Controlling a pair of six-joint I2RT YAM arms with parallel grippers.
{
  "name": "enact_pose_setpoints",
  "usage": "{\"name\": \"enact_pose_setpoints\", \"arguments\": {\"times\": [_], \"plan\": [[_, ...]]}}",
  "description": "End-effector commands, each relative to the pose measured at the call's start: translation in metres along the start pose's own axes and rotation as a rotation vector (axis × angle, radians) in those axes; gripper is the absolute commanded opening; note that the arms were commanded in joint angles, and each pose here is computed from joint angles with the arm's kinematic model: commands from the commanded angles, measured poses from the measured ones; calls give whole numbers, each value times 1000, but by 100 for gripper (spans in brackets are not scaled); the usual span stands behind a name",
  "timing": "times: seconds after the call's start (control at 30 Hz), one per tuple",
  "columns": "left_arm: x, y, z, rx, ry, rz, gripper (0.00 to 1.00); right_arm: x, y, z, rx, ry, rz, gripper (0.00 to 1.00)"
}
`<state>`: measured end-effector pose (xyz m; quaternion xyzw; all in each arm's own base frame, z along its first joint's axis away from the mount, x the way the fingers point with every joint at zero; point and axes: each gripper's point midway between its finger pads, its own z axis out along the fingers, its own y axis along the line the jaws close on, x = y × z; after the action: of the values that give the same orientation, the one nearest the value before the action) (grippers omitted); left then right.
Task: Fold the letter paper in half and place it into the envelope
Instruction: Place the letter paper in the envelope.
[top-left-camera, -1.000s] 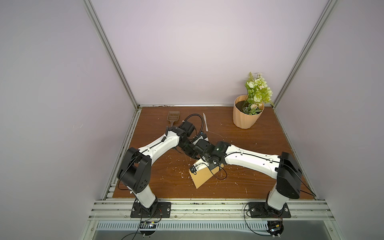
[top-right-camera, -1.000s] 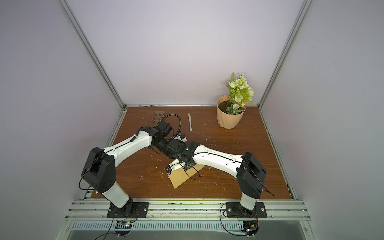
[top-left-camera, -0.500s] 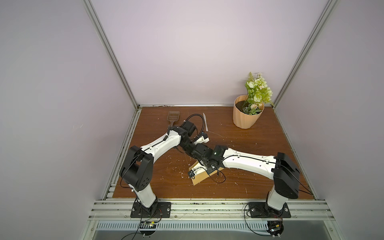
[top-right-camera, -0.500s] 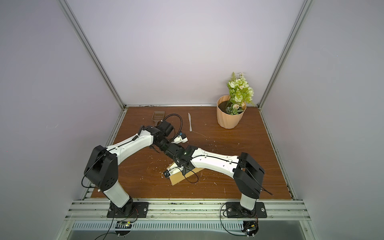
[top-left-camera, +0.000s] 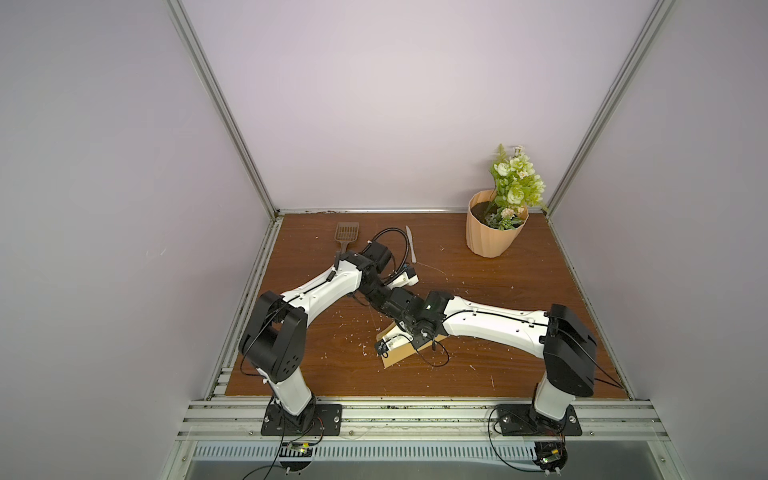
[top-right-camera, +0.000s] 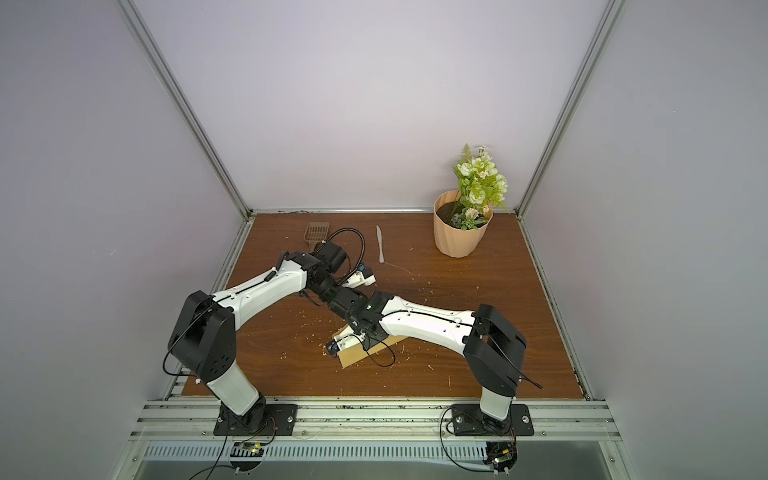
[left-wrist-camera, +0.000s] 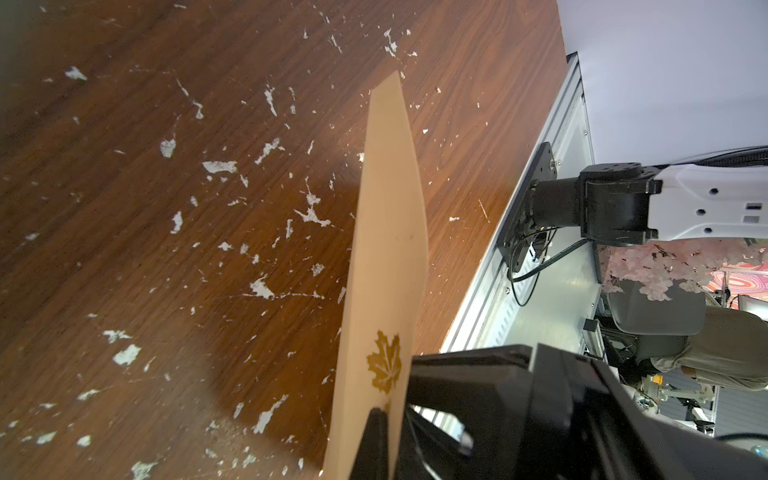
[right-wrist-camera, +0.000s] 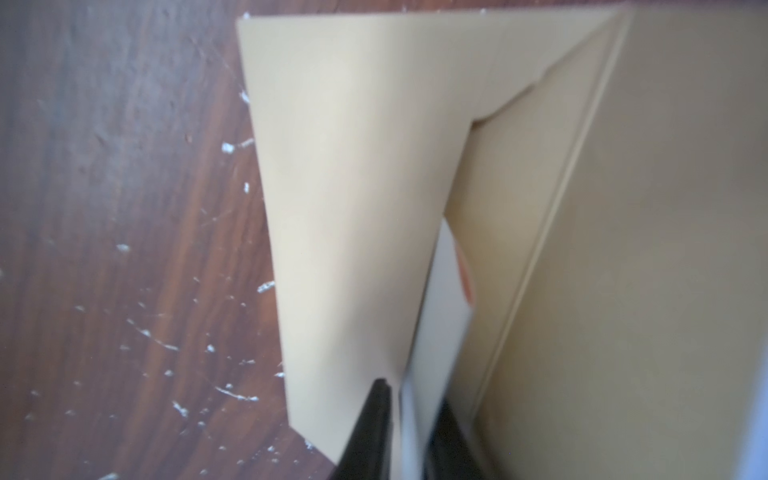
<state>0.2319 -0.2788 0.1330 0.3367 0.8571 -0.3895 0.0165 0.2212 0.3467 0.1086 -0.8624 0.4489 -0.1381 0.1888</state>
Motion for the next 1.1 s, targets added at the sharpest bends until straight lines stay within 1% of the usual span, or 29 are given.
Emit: {"name": "enact_pose_setpoints", "arguments": {"times": [0.0, 0.03, 0.1, 0.2, 0.3, 0.33, 0.37, 0.43, 0.5, 0.57, 0.63, 0.67, 0.7, 0.8, 0.93, 1.07], "plan": [[2, -16, -2, 34, 9, 36, 0, -7, -28, -18, 75, -32, 50, 55], [2, -14, -2, 27, 9, 37, 0, -8, -33, -23, 92, -38, 61, 64], [3, -11, -1, 9, 15, 34, 0, -8, -43, -35, 123, -51, 83, 98], [2, -9, -1, 2, 16, 34, 0, -7, -60, -57, 195, -84, 145, 99], [0, -9, -1, 3, 13, 33, 0, -1, -80, -84, 293, -130, 258, 98], [-1, -10, -2, 3, 11, 35, 0, 3, -84, -92, 322, -134, 284, 95], [-1, -10, -2, 3, 10, 34, 0, 8, -87, -99, 353, -129, 306, 90], [-2, -10, -2, 3, 11, 33, 0, 17, -87, -111, 390, -122, 329, 76], [-2, -9, -2, 3, 11, 31, 0, 24, -87, -121, 423, -134, 361, 58], [-3, -10, -2, 4, 9, 34, 0, 27, -83, -126, 426, -156, 392, 43], [-5, -9, -2, 3, 8, 32, 0, 27, -75, -125, 410, -171, 394, 22], [-6, -10, -2, 3, 7, 33, 0, 27, -70, -124, 403, -185, 401, 9], [-7, -10, -2, 3, 5, 33, 0, 24, -65, -122, 385, -203, 402, 0], [-10, -10, -3, 3, 2, 33, 0, 15, -43, -112, 314, -246, 356, 0], [-13, -11, -3, 11, -2, 31, 0, 6, -20, -92, 269, -274, 309, 0], [-12, -13, -1, 31, 2, 21, 0, -2, -12, -78, 285, -295, 285, 0]]}}
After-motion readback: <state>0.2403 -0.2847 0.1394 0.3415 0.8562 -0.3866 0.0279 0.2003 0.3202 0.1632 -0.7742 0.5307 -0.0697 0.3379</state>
